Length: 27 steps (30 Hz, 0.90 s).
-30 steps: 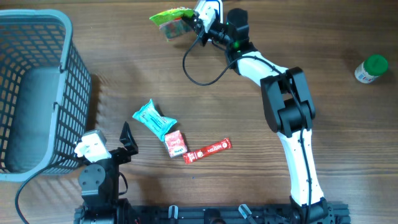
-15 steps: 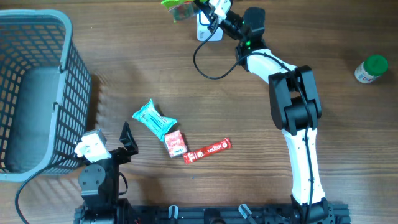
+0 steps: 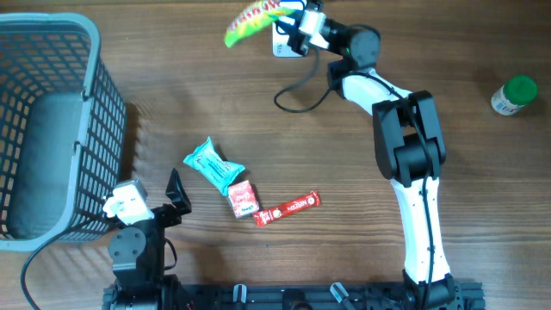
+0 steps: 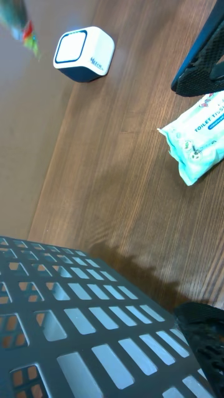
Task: Scan the item barcode
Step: 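Hold the candy bag up in front of the scanner, then carry the candy bag to the right side and release it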
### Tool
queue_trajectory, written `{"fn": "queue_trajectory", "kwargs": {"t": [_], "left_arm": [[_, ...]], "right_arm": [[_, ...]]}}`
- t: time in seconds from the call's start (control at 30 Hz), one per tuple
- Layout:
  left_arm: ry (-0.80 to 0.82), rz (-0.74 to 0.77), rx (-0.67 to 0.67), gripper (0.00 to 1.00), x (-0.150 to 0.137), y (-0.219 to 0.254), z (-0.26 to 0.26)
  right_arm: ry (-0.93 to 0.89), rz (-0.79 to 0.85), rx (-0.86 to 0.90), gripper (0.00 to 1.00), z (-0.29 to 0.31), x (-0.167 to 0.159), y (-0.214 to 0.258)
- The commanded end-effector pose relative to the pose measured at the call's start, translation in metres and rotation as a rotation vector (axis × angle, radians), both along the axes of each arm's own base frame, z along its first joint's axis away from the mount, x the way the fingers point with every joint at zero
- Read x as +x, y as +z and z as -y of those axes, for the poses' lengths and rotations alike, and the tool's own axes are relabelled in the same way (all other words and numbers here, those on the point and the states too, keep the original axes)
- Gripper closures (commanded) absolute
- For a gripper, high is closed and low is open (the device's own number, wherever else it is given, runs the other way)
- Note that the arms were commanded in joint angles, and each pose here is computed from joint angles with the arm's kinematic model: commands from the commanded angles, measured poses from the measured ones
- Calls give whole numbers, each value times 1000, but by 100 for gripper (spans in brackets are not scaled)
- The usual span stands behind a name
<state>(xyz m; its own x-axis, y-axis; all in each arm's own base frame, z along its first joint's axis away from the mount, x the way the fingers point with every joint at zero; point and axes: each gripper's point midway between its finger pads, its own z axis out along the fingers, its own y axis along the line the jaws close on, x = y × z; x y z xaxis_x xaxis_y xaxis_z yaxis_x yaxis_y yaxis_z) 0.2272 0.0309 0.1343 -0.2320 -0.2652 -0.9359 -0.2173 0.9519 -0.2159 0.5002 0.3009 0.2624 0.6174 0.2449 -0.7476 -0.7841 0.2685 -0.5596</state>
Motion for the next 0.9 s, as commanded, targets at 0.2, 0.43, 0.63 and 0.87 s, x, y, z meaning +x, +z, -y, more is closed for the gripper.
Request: {"fn": "queue_trajectory", "kwargs": {"t": [0.2, 0.43, 0.63, 0.87], "left_arm": [[15, 1, 23, 0, 0, 0, -4], [15, 1, 23, 0, 0, 0, -4], [15, 1, 23, 0, 0, 0, -4], [15, 1, 23, 0, 0, 0, -4]], "right_arm": [[489, -1600, -215, 96, -13, -7, -67], [490, -1778, -141, 95, -22, 0, -76], [727, -1772, 147, 96, -20, -15, 39], [142, -1789, 192, 95, -59, -24, 109]]}}
